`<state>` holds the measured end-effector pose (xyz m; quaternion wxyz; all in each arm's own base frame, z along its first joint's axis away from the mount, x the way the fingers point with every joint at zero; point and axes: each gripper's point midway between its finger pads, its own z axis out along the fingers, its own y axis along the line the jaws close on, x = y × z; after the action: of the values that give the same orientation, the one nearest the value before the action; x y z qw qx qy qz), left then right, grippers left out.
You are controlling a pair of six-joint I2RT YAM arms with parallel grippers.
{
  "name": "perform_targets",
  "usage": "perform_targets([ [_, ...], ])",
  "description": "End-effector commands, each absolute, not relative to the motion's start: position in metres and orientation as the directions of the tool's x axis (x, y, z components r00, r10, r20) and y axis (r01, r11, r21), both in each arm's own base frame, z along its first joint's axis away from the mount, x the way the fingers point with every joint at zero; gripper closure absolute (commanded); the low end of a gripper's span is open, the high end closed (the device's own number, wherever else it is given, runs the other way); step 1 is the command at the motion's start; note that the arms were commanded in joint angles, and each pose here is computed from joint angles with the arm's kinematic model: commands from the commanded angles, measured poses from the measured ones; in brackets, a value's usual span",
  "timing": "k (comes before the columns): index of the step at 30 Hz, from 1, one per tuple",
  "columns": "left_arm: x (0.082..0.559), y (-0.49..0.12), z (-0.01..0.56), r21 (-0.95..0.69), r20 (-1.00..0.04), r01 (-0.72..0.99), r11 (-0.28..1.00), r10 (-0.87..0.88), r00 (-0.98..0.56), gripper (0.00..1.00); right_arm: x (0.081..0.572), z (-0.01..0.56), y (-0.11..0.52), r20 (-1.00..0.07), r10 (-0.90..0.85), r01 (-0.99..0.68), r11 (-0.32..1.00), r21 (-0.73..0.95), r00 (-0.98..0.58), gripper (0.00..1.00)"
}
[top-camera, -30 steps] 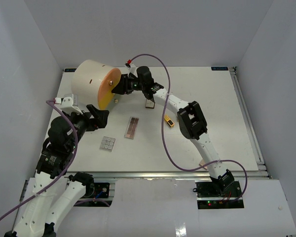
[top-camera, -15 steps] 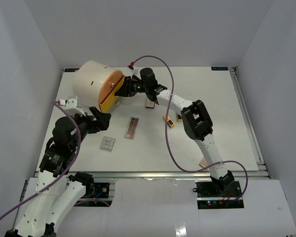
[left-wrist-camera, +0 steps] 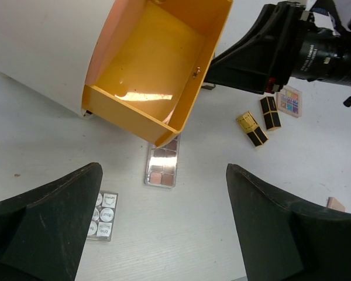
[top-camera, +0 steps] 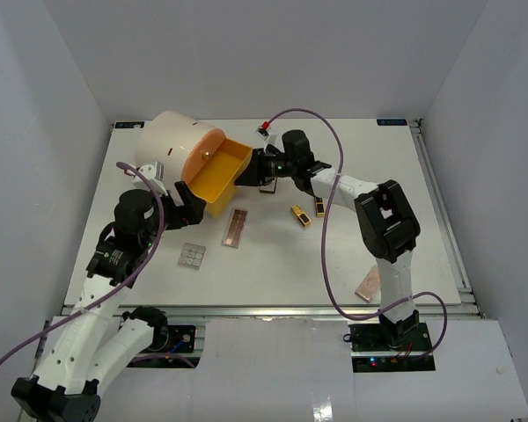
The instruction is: Organize the makeup
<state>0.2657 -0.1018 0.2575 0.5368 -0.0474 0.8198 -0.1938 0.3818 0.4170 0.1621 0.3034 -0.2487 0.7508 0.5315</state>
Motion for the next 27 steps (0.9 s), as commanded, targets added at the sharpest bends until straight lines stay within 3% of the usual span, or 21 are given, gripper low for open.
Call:
perform_targets([
  [1,0.269,-0.114,0.278,-0.376,-0.880,0.219,0.901,-0.273,-0.388,0.02,0.370,0.187,0.415,-0.760,-0.077,-0.754,0.224,0.617,-0.645,0.43],
  [4,0.264,-0.126,0.283,-0.387,-0.881,0.288,0.876,-0.259,-0.396,0.02,0.368,0.196,0.416,-0.791,-0.103,-0.794,0.174,0.582,-0.603,0.20],
  [7,0.256,-0.138,0.290,-0.398,-0.884,0.368,0.841,-0.243,-0.400,0.02,0.365,0.211,0.405,-0.840,-0.116,-0.846,0.133,0.516,-0.531,0.12],
  [11,0.248,-0.159,0.294,-0.444,-0.865,0.459,0.770,-0.234,-0.445,0.03,0.356,0.229,0.368,-0.896,-0.138,-0.906,0.094,0.412,-0.422,0.10],
  [19,0.230,-0.209,0.264,-0.509,-0.794,0.515,0.689,-0.146,-0.589,0.09,0.317,0.230,0.269,-0.927,-0.255,-0.956,0.178,0.233,-0.274,0.07],
  [22,0.209,-0.255,0.211,-0.449,-0.731,0.512,0.733,0.028,-0.682,0.06,0.297,0.221,0.236,-0.923,-0.284,-0.952,0.233,0.198,-0.261,0.03],
  [27,0.231,-0.250,0.145,-0.223,-0.691,0.375,0.900,0.125,-0.712,0.02,0.286,0.213,0.207,-0.927,-0.247,-0.938,0.273,0.212,-0.282,0.02],
])
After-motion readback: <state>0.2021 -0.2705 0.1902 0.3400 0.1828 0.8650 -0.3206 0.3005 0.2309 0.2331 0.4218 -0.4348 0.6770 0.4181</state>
